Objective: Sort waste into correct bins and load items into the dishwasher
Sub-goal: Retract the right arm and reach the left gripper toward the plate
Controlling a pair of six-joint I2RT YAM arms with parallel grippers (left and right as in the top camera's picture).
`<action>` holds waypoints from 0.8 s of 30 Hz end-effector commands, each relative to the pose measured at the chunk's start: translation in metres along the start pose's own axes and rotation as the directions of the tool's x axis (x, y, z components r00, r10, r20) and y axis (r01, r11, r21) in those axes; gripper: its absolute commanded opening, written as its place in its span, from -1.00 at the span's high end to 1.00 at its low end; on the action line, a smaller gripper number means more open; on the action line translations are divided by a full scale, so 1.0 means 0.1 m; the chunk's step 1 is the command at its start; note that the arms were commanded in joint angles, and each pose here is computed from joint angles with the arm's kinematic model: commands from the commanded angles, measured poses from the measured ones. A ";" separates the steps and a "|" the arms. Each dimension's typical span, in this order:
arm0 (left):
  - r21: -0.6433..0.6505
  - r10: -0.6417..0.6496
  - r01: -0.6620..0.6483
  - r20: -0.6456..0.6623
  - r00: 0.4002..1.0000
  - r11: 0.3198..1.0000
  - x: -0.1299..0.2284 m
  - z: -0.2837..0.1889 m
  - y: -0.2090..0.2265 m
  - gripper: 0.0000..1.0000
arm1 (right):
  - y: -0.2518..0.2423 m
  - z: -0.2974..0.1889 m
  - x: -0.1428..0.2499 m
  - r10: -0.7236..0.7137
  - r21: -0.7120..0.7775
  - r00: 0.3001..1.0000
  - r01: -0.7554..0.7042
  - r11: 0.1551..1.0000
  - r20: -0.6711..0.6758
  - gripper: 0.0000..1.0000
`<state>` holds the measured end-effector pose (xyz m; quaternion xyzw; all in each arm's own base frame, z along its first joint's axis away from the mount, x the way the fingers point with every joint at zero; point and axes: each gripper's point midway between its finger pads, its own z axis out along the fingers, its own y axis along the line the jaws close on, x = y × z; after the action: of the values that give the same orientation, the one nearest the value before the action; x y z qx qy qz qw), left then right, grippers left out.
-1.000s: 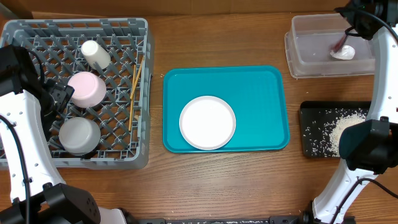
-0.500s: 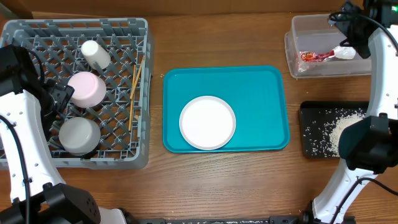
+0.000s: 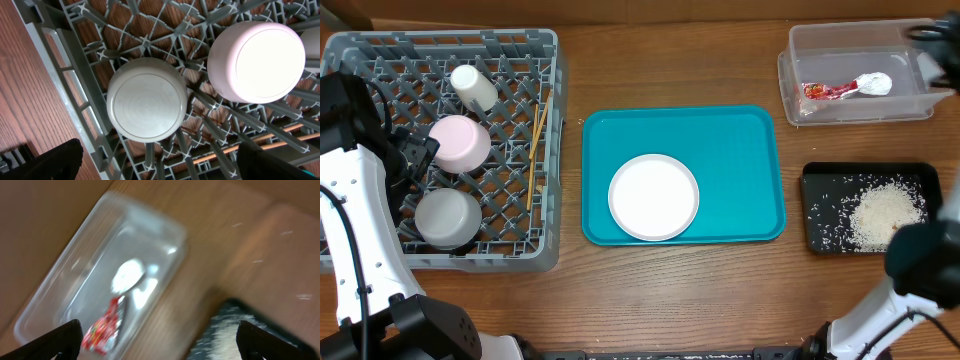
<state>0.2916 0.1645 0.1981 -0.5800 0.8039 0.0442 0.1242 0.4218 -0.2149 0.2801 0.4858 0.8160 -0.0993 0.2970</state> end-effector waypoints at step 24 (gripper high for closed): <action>0.152 0.034 0.002 -0.230 0.973 0.988 0.43 -0.09 -0.21 -1.00 | -1.13 -0.03 -0.29 0.166 0.194 0.986 -0.163 0.967 0.001 -1.00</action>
<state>0.2933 0.1487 0.1956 -0.5773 0.8096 0.0035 0.1057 0.3352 -0.2912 0.2817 0.5790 0.7644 -0.1433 0.2447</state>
